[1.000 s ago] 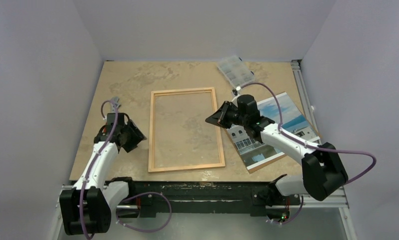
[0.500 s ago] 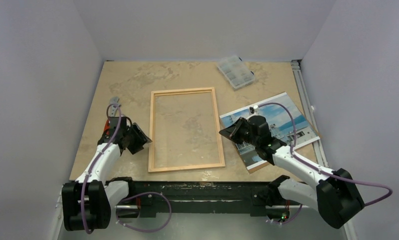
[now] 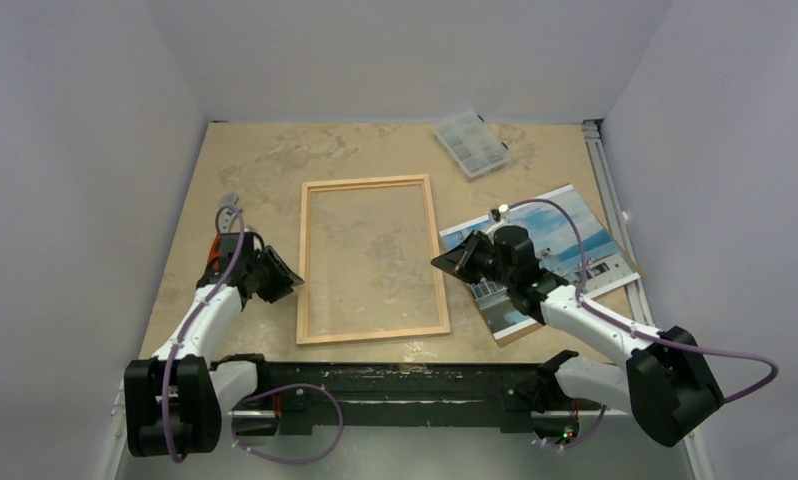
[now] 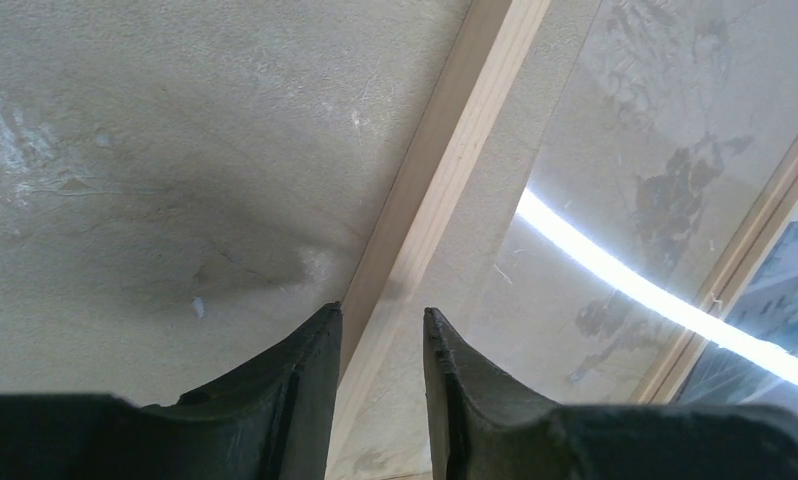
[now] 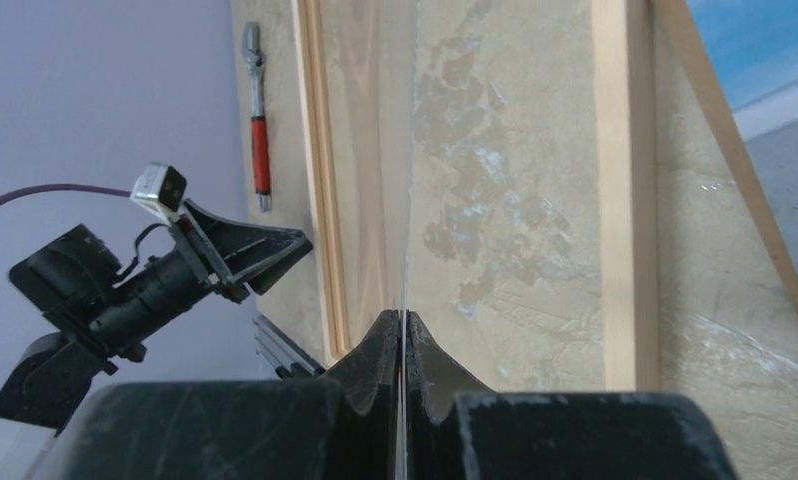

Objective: Put the photo into the frame
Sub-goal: Place the photo frame item in the photo frame.

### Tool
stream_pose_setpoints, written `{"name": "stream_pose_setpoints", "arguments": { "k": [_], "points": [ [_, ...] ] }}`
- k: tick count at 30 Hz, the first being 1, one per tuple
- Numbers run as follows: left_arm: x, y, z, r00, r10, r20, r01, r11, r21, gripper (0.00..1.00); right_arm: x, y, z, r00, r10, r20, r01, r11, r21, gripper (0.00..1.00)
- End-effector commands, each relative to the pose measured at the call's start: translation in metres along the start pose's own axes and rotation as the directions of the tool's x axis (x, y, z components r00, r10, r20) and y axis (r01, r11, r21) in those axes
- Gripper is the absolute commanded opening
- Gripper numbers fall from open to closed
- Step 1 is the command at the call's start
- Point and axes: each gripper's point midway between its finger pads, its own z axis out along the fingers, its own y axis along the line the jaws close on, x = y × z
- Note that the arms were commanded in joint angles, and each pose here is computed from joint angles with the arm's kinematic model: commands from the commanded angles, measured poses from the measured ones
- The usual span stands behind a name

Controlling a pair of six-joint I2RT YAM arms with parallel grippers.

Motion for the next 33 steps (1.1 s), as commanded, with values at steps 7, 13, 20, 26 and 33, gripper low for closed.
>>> {"name": "stream_pose_setpoints", "arguments": {
  "k": [7, 13, 20, 26, 33],
  "points": [
    [0.000, 0.003, 0.009, 0.999, 0.038, -0.010, -0.038, 0.999, -0.003, 0.31, -0.025, 0.071, -0.007, 0.998, -0.052, 0.024, 0.055, 0.986, -0.157, 0.00],
    [-0.004, 0.004, 0.008, 0.999, 0.045, 0.012, -0.045, 0.999, -0.011, 0.24, -0.032, 0.094, -0.008, 0.999, -0.032, 0.026, 0.037, 0.976, -0.212, 0.00],
    [-0.003, 0.006, 0.009, 0.998, 0.055, -0.005, -0.056, 0.998, -0.029, 0.21, -0.049, 0.125, -0.012, 0.997, -0.031, 0.069, 0.048, 0.962, -0.268, 0.00],
    [-0.003, 0.007, 0.010, 0.998, 0.055, -0.010, -0.056, 0.998, -0.032, 0.18, -0.058, 0.138, -0.008, 0.996, -0.025, 0.084, 0.049, 0.953, -0.299, 0.00],
    [-0.004, 0.006, 0.010, 0.998, 0.056, -0.010, -0.056, 0.998, -0.028, 0.17, -0.064, 0.152, -0.004, 0.995, -0.023, 0.093, 0.053, 0.941, -0.333, 0.00]
  ]
}}
